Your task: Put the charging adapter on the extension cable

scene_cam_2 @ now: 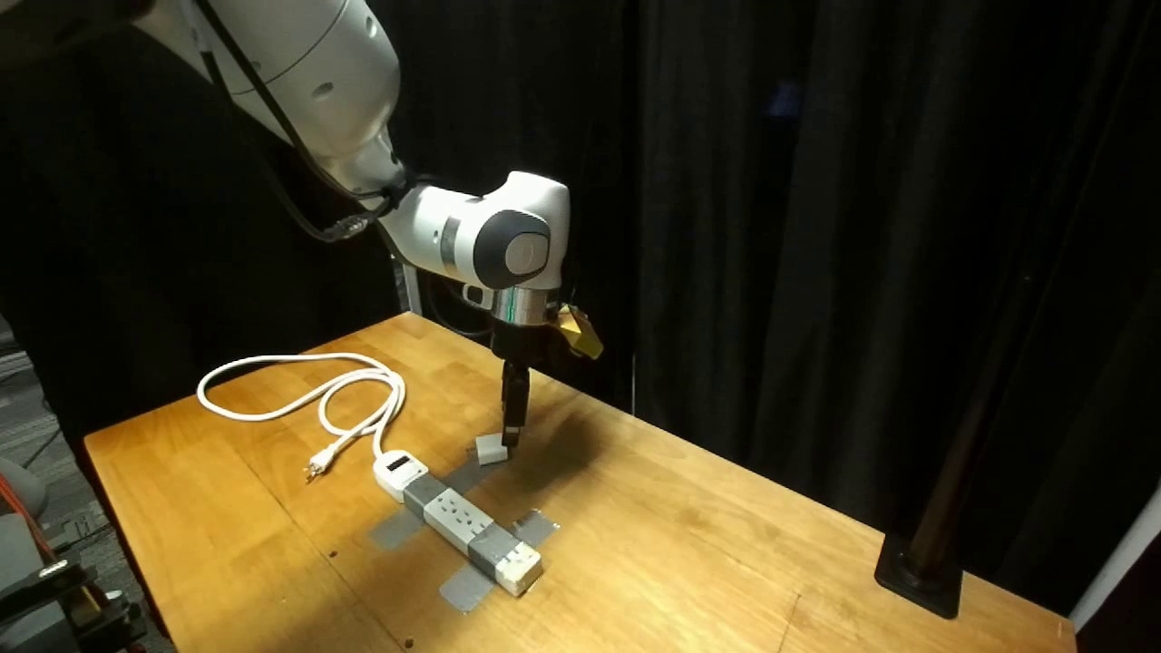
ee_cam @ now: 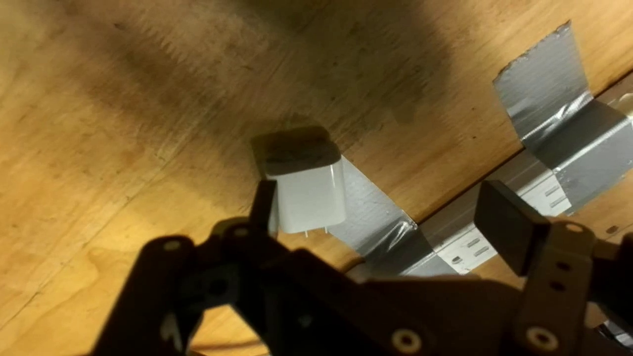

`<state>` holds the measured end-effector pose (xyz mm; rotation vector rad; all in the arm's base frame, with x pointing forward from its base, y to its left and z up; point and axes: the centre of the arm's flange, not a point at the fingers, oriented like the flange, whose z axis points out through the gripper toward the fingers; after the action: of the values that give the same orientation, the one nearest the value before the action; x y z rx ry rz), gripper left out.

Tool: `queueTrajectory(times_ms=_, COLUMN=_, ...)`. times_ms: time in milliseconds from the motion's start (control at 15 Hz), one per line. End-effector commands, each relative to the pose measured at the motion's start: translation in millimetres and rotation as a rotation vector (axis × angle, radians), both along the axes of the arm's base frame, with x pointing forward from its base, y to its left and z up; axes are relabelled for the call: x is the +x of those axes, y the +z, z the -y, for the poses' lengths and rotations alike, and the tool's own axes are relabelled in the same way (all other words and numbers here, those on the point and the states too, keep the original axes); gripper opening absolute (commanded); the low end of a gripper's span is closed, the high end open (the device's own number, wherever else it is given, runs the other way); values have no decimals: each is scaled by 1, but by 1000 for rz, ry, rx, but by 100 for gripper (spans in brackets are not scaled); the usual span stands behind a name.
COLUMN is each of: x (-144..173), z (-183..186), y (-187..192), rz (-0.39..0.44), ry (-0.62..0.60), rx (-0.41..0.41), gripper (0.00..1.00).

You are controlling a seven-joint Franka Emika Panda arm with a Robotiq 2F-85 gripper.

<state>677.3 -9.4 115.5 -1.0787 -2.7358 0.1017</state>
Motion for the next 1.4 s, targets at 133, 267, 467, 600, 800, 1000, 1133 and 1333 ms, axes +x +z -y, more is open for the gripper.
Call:
queueTrajectory(times_ms=133, x=1, z=-8, y=-9, rz=111, ry=42, rx=24, gripper=100)
queueTrajectory(times_ms=267, x=2, z=-14, y=-14, rz=125, ry=92, rx=27, gripper=100)
queueTrajectory(times_ms=467, x=0, z=-19, y=-26, rz=61, ry=188, rx=65, gripper=100)
queueTrajectory(times_ms=600, x=0, z=-22, y=-33, rz=33, ry=240, rx=82, gripper=100)
queueTrajectory(times_ms=800, x=-3, z=-24, y=-38, rz=-2, ry=311, rx=114, gripper=95)
queueTrajectory(times_ms=1000, x=-4, z=-24, y=-44, rz=-16, ry=344, rx=138, gripper=68)
queueTrajectory(times_ms=1133, x=-4, z=-25, y=-47, rz=4, ry=334, rx=140, gripper=53)
queueTrajectory(times_ms=1333, x=-3, z=-24, y=-51, rz=12, ry=314, rx=136, gripper=29)
